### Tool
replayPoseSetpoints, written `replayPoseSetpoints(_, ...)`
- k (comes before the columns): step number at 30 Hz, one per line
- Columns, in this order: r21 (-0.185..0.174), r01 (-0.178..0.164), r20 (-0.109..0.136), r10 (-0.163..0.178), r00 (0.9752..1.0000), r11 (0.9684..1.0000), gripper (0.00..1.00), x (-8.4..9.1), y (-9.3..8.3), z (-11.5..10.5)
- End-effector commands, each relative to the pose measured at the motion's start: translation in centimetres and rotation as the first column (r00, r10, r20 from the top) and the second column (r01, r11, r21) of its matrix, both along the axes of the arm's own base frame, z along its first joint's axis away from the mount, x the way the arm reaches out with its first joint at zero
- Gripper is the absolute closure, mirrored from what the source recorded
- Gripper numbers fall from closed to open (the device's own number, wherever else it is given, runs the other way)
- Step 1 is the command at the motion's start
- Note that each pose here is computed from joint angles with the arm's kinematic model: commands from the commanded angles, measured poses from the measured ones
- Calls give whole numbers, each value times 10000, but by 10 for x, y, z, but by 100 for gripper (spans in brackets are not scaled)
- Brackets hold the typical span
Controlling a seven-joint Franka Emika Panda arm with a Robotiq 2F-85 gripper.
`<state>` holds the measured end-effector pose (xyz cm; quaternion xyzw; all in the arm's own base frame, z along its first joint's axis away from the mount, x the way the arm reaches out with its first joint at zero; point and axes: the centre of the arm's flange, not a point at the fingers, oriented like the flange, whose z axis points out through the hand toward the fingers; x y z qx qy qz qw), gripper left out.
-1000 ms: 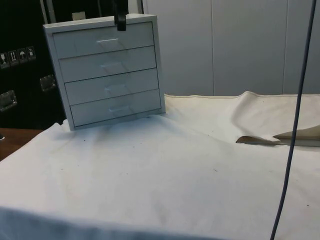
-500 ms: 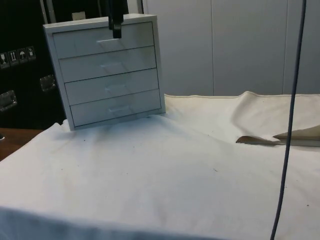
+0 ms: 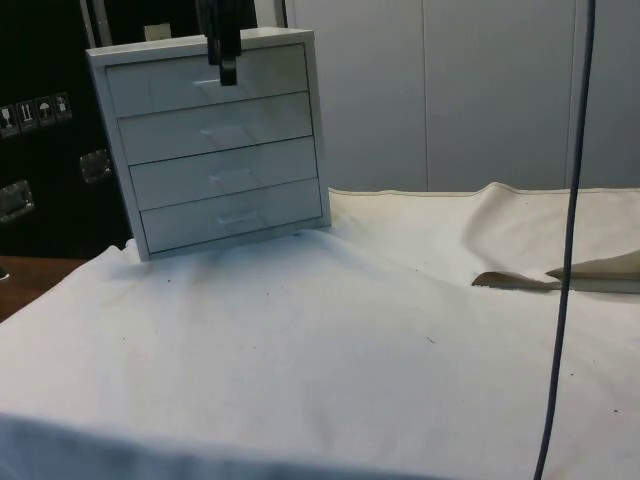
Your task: Open the drawer, then close it.
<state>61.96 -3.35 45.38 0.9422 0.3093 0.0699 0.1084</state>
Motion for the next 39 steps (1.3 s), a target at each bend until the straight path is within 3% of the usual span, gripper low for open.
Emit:
replayPoseSetpoints(1,-82,-139,157,140,9998,9999,0,1,0,-2)
replayPoseSetpoints(8,-317,-534,254,542,9982,9981,0,2,-1,-10)
replayPoseSetpoints(12,-582,-750,230,765,9968,9955,0,3,-2,-13)
replayPoseSetpoints(13,-473,-701,157,709,9974,9964,0,2,-1,-13)
replayPoseSetpoints(22,-1246,-1085,87,1104,9938,9863,0,4,-4,-12)
replayPoseSetpoints(23,-1081,-1041,19,1050,9945,9887,0,3,-3,-13)
replayPoseSetpoints(24,-1318,-1089,98,1112,9938,9853,0,5,-5,-12)
replayPoseSetpoints(27,-1525,-1067,228,1114,9935,9825,0,6,-5,-13)
replayPoseSetpoints(30,-1633,-1013,385,1090,9933,9814,0,7,-5,-14)
replayPoseSetpoints(31,-1484,-1047,226,1092,9938,9834,0,6,-4,-14)
replayPoseSetpoints(32,-1673,-1004,446,1093,9930,9808,0,8,-5,-14)
replayPoseSetpoints(39,-1943,-902,851,1084,9905,9768,0,10,-6,-20)
